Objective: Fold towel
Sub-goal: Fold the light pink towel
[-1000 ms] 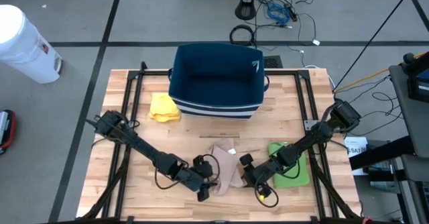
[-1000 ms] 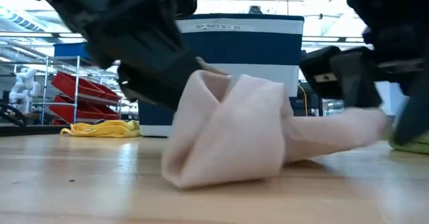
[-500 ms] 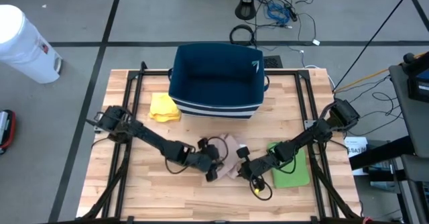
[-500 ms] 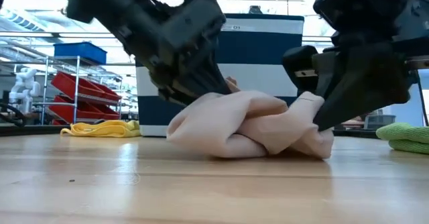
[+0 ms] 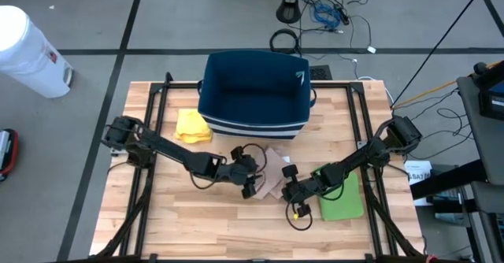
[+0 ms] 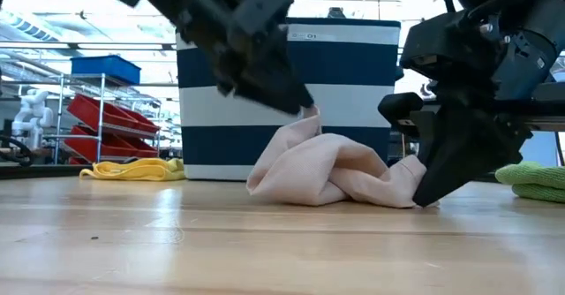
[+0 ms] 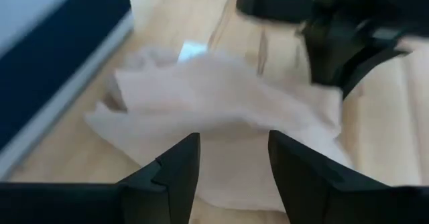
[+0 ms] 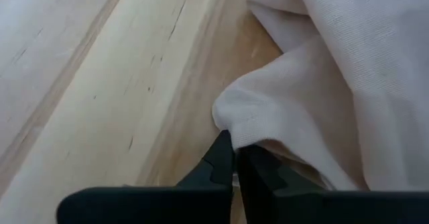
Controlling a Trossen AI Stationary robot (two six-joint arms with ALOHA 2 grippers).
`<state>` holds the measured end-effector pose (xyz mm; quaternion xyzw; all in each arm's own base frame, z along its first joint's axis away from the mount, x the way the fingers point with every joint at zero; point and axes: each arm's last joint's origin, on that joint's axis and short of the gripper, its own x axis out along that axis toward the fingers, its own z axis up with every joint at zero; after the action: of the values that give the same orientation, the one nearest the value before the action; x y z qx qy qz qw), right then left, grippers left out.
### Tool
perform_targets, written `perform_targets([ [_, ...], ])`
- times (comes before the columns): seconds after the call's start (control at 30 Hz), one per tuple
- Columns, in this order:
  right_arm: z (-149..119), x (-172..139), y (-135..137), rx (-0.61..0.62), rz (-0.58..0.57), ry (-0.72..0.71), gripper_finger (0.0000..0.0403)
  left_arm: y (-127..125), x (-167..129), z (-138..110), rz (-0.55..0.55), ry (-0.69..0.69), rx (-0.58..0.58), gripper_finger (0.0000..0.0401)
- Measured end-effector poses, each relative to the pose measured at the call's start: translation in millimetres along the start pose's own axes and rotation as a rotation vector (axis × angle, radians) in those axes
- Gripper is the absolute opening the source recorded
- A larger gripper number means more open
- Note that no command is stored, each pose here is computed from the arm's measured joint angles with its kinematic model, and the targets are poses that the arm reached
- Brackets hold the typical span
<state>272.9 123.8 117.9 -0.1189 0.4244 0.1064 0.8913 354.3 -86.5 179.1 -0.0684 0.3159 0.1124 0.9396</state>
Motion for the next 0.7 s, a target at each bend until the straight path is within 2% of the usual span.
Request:
perform_targets([
  [0.13,0,0,-1,0.002,-0.005,0.001,0.0002,2,-20,7,0.033,0.008,0.018,0.0183],
  [0.27,0,0,-3,0.006,-0.007,0.003,0.0002,-1,-31,-6,0.051,0.122,0.036,0.0183],
  [0.33,0,0,-3,0.004,-0.008,0.003,0.0002,-12,-36,-16,-0.017,0.189,0.075,0.0183],
  [0.4,0,0,-3,-0.001,-0.007,0.003,0.0002,-30,-38,-24,-0.130,0.211,0.116,0.0183],
  [0.47,0,1,-3,-0.006,-0.006,0.003,0.0002,-45,-41,-34,-0.175,0.220,0.154,0.0183],
  [0.6,0,1,-4,-0.014,-0.005,0.000,0.0002,-56,-43,-43,-0.113,0.183,0.163,0.0183],
  [0.7,1,1,-4,-0.014,-0.004,-0.009,0.0002,-57,-32,-51,-0.077,0.187,0.151,0.0183],
])
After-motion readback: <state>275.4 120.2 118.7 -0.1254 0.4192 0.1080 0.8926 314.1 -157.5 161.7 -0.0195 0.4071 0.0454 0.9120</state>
